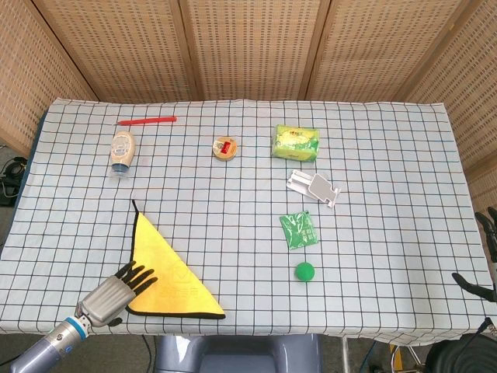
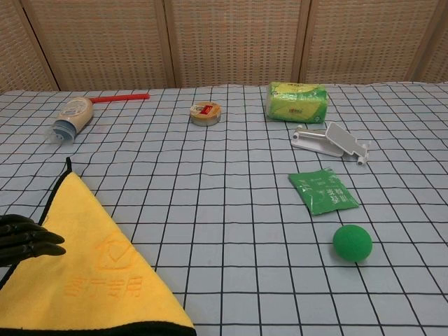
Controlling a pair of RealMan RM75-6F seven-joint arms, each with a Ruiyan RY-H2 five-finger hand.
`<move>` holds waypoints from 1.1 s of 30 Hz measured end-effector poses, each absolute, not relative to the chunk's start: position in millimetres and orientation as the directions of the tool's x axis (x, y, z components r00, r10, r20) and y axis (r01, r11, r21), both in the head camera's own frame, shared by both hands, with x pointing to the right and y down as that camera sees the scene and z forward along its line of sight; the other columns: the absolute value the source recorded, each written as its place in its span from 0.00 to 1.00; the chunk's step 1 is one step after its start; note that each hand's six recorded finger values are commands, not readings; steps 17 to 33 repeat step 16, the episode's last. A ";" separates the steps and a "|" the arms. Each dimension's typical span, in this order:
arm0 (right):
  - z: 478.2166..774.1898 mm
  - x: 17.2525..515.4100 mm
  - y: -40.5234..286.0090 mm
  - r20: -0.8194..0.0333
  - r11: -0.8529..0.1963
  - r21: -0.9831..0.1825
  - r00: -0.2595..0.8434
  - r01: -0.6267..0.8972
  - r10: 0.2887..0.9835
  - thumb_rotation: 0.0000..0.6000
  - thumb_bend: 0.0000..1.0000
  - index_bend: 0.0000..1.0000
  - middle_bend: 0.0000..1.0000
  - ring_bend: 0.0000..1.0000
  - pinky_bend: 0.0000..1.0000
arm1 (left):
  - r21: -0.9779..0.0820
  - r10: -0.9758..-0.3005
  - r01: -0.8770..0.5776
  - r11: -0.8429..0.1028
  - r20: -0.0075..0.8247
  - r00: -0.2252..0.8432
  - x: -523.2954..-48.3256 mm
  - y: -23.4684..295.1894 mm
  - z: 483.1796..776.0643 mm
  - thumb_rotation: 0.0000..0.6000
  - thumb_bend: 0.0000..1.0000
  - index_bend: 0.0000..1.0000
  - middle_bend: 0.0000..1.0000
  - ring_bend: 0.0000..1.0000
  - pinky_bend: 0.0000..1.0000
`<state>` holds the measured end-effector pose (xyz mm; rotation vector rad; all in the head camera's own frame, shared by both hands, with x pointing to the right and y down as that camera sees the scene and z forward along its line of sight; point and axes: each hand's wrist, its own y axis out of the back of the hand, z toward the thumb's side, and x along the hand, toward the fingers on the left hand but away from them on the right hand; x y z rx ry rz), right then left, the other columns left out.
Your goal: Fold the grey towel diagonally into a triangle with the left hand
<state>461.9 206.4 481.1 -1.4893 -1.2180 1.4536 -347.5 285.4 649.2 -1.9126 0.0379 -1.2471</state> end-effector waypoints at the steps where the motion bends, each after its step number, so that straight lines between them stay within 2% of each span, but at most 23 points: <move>1: 480.8 461.6 206.5 -0.312 -0.299 -0.943 -0.079 0.143 0.947 1.00 0.00 0.04 0.00 0.00 0.00 | -0.655 -0.444 0.386 -0.650 0.739 0.506 -348.5 284.2 647.1 1.00 0.03 0.00 0.00 0.00 0.00; 8: 478.4 460.7 207.1 -0.306 -0.293 -0.944 -0.074 0.148 0.949 1.00 0.00 0.04 0.00 0.00 0.00 | -0.724 -0.538 0.304 -0.619 0.674 0.507 -353.8 267.3 622.4 1.00 0.03 0.00 0.00 0.00 0.00; 13: 476.6 459.4 207.7 -0.302 -0.290 -0.945 -0.068 0.151 0.951 1.00 0.00 0.04 0.00 0.00 0.00 | -0.809 -0.678 0.177 -0.561 0.571 0.463 -362.4 243.0 593.2 1.00 0.03 0.00 0.00 0.00 0.00; 16: 476.8 457.5 208.7 -0.304 -0.293 -0.944 -0.060 0.152 0.951 1.00 0.00 0.04 0.00 0.00 0.00 | -0.861 -0.779 0.085 -0.501 0.491 0.389 -374.2 228.7 571.8 1.00 0.03 0.00 0.00 0.00 0.00; 33: 476.8 457.5 208.7 -0.304 -0.293 -0.944 -0.060 0.152 0.951 1.00 0.00 0.04 0.00 0.00 0.00 | -0.861 -0.779 0.085 -0.501 0.491 0.389 -374.2 228.7 571.8 1.00 0.03 0.00 0.00 0.00 0.00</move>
